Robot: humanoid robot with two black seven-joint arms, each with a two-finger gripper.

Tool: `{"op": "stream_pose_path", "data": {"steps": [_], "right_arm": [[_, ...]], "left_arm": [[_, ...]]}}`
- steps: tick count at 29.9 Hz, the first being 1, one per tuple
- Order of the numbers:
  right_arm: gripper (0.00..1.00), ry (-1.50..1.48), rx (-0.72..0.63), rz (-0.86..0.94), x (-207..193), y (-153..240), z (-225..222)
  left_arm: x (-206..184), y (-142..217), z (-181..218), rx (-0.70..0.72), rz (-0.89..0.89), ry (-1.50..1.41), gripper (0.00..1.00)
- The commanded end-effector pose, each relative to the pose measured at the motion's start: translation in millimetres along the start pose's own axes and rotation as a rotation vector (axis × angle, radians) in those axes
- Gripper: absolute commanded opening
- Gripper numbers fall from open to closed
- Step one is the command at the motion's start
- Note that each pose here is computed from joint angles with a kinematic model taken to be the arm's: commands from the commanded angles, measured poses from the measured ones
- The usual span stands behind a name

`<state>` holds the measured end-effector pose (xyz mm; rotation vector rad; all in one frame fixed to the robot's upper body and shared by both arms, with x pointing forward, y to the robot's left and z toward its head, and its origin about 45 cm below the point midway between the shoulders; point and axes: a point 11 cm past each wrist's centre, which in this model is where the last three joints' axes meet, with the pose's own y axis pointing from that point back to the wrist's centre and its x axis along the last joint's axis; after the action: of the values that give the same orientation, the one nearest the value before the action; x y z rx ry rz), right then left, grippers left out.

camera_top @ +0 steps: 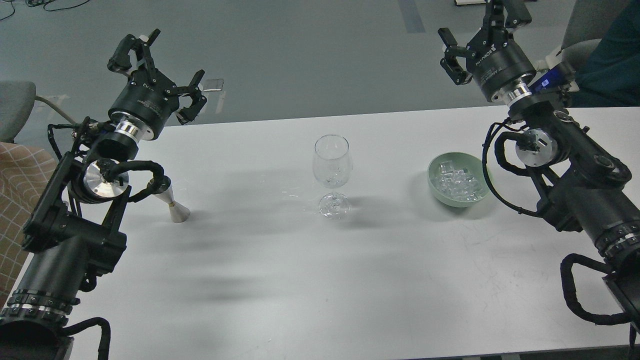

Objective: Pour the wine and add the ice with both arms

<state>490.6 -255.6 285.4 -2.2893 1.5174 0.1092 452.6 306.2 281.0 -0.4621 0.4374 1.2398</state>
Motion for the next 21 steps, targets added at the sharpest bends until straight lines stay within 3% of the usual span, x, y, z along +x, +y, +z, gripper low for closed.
{"op": "stream_pose_path", "data": {"steps": [1, 21], "right_arm": [[1.00, 0.001, -0.001, 0.001, 0.0, 0.0, 0.3], [1.00, 0.002, 0.000, 0.000, -0.3, -0.5, -0.3]], "left_arm": [[0.6, 0.1, 0.4, 0.005, 0.002, 0.002, 0.99], [2.6, 0.9, 6.2, -0.026, 0.015, 0.020, 0.99]]}}
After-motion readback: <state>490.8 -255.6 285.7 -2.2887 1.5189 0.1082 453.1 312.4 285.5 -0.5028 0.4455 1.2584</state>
